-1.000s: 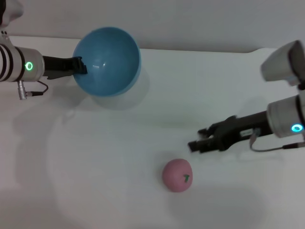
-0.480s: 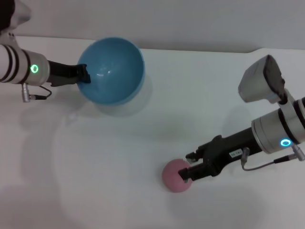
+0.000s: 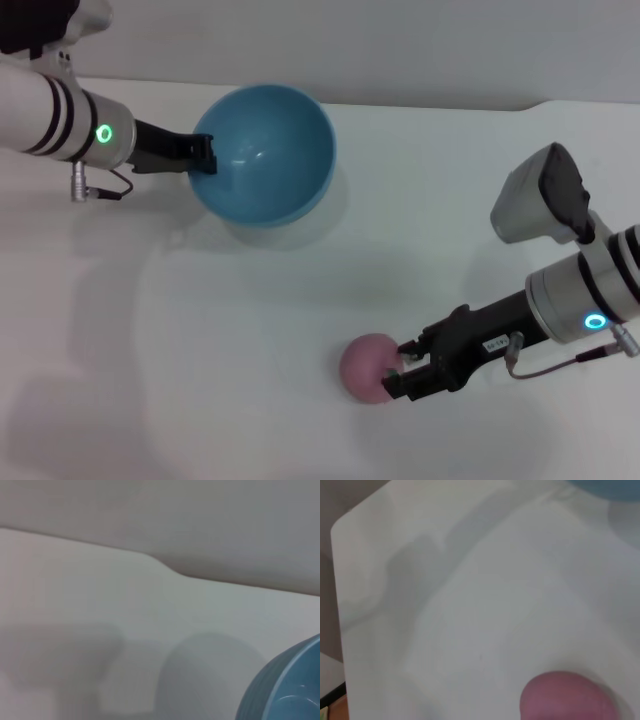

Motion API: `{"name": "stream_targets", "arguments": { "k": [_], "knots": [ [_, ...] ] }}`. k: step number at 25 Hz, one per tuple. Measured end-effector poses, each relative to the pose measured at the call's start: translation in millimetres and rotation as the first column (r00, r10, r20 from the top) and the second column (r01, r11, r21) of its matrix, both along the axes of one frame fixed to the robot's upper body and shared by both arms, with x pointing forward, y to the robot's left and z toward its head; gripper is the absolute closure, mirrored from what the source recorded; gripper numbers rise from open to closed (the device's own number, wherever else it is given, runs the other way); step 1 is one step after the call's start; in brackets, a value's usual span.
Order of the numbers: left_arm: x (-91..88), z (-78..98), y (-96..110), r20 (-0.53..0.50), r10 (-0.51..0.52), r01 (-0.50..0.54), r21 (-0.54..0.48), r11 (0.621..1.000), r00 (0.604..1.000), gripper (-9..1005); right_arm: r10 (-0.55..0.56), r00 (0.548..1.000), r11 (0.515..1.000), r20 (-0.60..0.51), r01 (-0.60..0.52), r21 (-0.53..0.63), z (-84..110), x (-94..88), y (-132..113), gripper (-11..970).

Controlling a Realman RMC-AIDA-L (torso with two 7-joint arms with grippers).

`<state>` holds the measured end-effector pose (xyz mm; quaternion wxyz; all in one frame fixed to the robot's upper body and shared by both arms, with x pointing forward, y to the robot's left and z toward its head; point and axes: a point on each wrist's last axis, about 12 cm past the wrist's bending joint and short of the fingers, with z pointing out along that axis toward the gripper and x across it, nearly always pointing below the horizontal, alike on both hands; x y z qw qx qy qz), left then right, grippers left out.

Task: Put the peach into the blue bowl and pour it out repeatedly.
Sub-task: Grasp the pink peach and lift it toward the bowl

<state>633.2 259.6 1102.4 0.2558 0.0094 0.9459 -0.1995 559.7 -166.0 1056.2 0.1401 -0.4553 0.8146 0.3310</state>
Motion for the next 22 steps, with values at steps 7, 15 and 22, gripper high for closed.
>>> {"name": "stream_targets", "arguments": {
  "k": [7,15,22],
  "knots": [
    [2.0,3.3,-3.3,0.012,-0.008,0.008,0.001,1.0,1.0,997,-0.017,0.999,1.0,0.04,0.017,-0.006,-6.1,2.0,3.5,373],
    [2.8,5.4,-8.8,0.024,-0.019,0.019,-0.001,1.0,1.0,996,0.043,0.993,0.999,0.108,-0.04,-0.028,-13.4,-1.4,25.7,385],
    [3.2,7.2,-11.4,0.034,-0.028,0.028,-0.001,1.0,0.999,997,0.038,0.989,0.998,0.141,-0.032,-0.047,-17.5,-1.5,30.9,395]
  ]
}}
